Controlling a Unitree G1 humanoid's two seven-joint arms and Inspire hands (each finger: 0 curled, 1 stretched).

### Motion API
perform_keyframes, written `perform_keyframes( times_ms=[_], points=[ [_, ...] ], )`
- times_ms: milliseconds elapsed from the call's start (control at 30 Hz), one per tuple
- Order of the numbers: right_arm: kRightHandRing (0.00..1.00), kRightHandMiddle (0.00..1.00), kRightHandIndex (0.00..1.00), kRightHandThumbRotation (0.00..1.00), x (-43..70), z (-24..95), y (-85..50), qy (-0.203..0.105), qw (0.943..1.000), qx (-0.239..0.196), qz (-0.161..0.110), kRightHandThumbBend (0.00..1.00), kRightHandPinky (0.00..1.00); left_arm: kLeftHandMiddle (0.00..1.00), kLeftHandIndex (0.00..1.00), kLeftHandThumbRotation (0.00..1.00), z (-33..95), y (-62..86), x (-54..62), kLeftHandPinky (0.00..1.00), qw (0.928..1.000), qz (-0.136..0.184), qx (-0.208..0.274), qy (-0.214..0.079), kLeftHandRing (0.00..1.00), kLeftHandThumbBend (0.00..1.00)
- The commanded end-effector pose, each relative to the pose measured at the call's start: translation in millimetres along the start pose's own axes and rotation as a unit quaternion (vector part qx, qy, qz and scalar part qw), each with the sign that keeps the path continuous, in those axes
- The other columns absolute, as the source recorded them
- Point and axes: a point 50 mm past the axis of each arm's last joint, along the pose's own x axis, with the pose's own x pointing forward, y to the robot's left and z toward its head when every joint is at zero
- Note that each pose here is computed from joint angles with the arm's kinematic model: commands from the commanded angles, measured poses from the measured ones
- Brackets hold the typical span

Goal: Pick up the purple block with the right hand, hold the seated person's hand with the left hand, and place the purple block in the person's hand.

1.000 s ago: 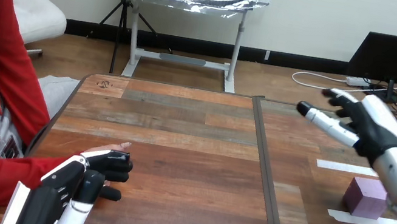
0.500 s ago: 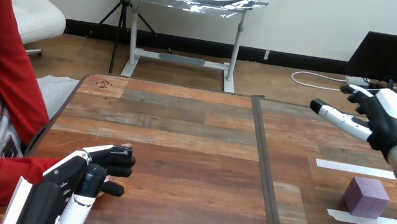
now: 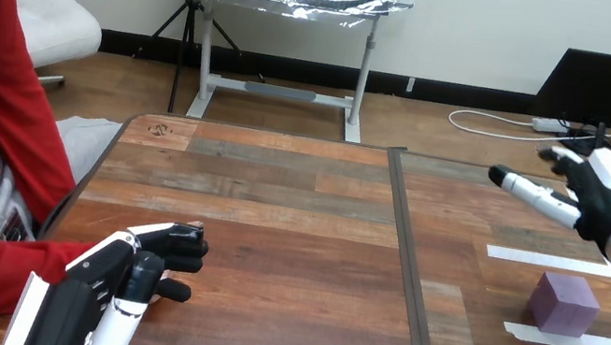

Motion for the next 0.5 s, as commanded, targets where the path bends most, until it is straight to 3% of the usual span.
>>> perform_keyframes(
  times_ms=[0, 467],
  points=[
    [0.91, 0.93, 0.93, 0.94, 4.0, 12.9, -29.8, -0.006, 0.9994, -0.015, -0.032, 0.76, 0.78, 0.69, 0.66, 0.90, 9.0, -5.2, 12.2, 0.59, 0.9988, 0.013, -0.017, -0.045, 0.69, 0.48],
    [0.90, 0.92, 0.93, 0.94, 1.5, -2.1, -20.3, 0.029, 0.9985, -0.046, 0.000, 0.80, 0.77, 0.69, 0.66, 0.90, 9.0, -4.7, 11.6, 0.59, 0.9988, 0.014, -0.015, -0.044, 0.68, 0.49]
  ],
)
